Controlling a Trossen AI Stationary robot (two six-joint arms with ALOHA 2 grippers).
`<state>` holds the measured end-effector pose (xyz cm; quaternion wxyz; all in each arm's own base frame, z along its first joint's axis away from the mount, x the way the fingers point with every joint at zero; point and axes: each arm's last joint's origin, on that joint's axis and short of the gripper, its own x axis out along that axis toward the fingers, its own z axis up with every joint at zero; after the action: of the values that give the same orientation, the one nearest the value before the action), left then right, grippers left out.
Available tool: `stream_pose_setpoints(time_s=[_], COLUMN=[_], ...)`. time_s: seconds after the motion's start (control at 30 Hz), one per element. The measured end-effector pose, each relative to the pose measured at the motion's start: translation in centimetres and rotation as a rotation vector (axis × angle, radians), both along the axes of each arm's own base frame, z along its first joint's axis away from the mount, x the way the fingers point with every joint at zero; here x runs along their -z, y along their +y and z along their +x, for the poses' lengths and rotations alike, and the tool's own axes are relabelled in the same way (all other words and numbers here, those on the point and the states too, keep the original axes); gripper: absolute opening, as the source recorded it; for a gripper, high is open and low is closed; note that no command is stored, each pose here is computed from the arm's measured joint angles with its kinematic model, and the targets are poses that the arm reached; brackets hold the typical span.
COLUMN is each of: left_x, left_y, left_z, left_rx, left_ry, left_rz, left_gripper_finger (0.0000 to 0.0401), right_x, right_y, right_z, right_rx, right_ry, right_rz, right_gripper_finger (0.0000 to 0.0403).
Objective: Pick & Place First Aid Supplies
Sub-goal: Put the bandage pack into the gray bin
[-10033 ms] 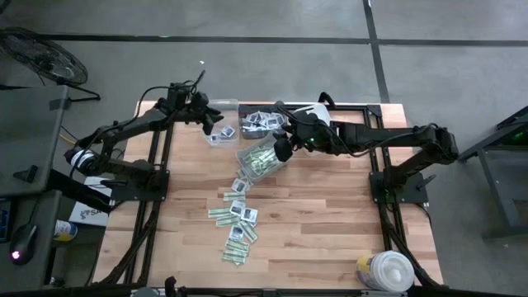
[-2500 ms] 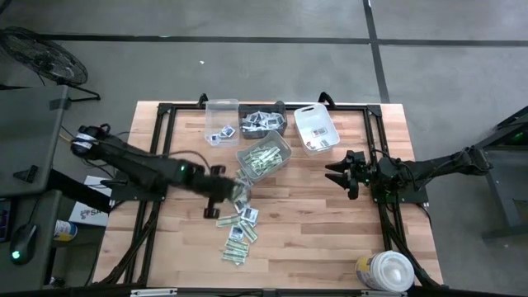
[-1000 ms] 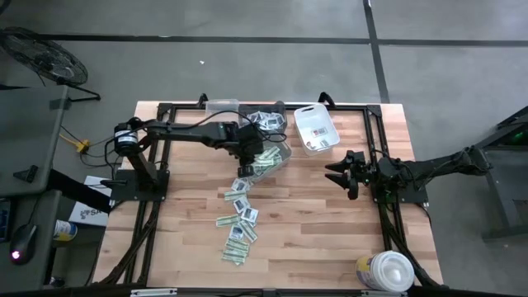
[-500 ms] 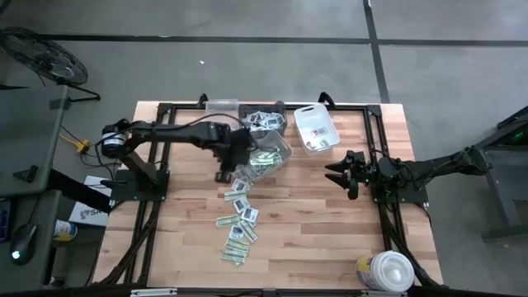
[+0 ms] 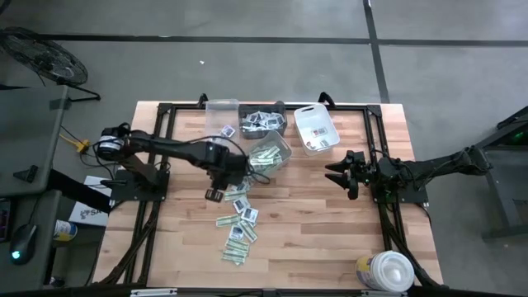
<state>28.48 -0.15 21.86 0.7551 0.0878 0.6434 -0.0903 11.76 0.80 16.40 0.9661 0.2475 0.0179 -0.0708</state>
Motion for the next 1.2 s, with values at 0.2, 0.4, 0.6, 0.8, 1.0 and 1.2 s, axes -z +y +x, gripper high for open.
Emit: stream_pose_setpoints(time_s=[0.2,0.4,0.6,0.8,1.0,1.2], left_x=[3.3,4.9,5.0,5.0,5.0,5.8], left_y=[-1.0,-0.9,-0.7,-0.7,-0.6,-1.1], left_z=[-0.7,-1.4,-1.3,-1.1,-1.0,-1.2], left_rx=[-0.06,-0.134,-0.182,-0.242,-0.266,-0.278], left_ry=[-0.012,-0.013,-0.028,-0.049,-0.055,-0.067], left_rz=[-0.093,-0.115,-0.071,-0.067,-0.045,-0.068], left_gripper_finger=[0.0107,0.0173,0.0193,0.0181,0.0177,0.0177], right_x=[0.0,0.0,0.0,0.0,0.0,0.0], right_y=[0.0,0.0,0.0,0.0,0.0,0.0], right_z=[0.0,0.0,0.0,0.0,0.0,0.0], right_rx=[0.0,0.0,-0.001,0.0,0.0,0.0], right_ry=[0.0,0.0,0.0,0.001,0.0,0.0], right_rz=[0.0,0.0,0.0,0.0,0.0,0.0], right_gripper_finger=[0.02,0.02,0.02,0.02,0.02,0.02])
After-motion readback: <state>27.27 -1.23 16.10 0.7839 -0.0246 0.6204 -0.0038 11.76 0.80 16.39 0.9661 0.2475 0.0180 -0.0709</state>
